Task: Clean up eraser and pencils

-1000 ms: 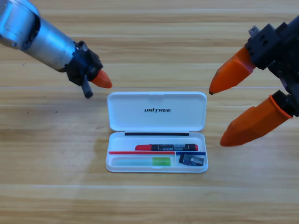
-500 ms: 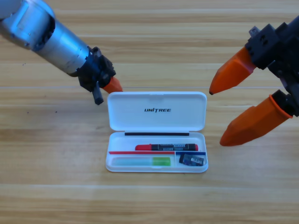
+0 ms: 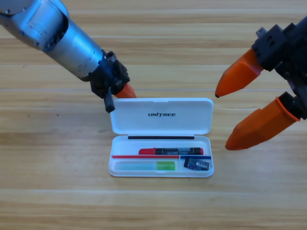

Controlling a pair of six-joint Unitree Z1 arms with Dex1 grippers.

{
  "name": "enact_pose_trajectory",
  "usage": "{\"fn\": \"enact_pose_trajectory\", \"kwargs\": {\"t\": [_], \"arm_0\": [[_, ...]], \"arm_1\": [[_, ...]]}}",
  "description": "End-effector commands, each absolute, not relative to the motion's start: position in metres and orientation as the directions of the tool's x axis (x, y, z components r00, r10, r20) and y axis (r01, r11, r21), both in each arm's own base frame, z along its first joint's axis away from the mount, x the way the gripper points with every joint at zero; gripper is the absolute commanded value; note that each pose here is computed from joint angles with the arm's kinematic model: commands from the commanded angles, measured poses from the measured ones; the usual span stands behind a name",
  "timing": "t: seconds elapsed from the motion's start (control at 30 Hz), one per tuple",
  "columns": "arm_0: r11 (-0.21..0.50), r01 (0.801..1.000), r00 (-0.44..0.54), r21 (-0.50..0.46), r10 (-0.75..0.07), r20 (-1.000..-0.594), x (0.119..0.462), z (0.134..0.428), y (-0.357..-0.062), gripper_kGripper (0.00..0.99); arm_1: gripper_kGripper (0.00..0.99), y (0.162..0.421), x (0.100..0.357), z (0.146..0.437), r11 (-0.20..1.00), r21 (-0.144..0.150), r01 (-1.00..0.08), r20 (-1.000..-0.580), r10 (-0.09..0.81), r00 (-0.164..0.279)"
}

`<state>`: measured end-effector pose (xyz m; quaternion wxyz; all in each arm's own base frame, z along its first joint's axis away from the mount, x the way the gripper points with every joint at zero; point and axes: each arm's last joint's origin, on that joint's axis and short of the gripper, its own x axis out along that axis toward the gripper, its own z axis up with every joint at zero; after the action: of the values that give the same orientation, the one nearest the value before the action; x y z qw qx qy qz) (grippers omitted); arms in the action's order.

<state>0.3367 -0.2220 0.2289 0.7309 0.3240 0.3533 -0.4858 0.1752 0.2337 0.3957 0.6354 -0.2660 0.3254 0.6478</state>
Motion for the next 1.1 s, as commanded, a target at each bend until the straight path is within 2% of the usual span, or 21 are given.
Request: {"fn": "enact_pose_trajectory", "kwargs": {"t": [0.03,0.3,0.73,1.1], "arm_0": [[0.269,0.961,0.192,0.066,-0.475,-0.859,0.323,0.208,-0.232,0.000],[0.231,0.971,0.162,0.058,-0.464,-0.871,0.306,0.205,-0.229,0.000],[0.184,0.982,0.134,0.051,-0.474,-0.870,0.271,0.215,-0.227,0.000],[0.130,0.991,0.100,0.042,-0.479,-0.872,0.249,0.214,-0.232,0.000]], "arm_1": [[0.931,0.239,0.179,0.383,0.013,0.113,-0.993,-0.758,0.648,-0.078],[0.931,0.243,0.179,0.382,0.002,0.120,-0.993,-0.756,0.649,-0.091],[0.931,0.246,0.180,0.379,-0.008,0.139,-0.990,-0.752,0.649,-0.111],[0.931,0.248,0.180,0.378,-0.013,0.142,-0.990,-0.753,0.648,-0.117]]}}
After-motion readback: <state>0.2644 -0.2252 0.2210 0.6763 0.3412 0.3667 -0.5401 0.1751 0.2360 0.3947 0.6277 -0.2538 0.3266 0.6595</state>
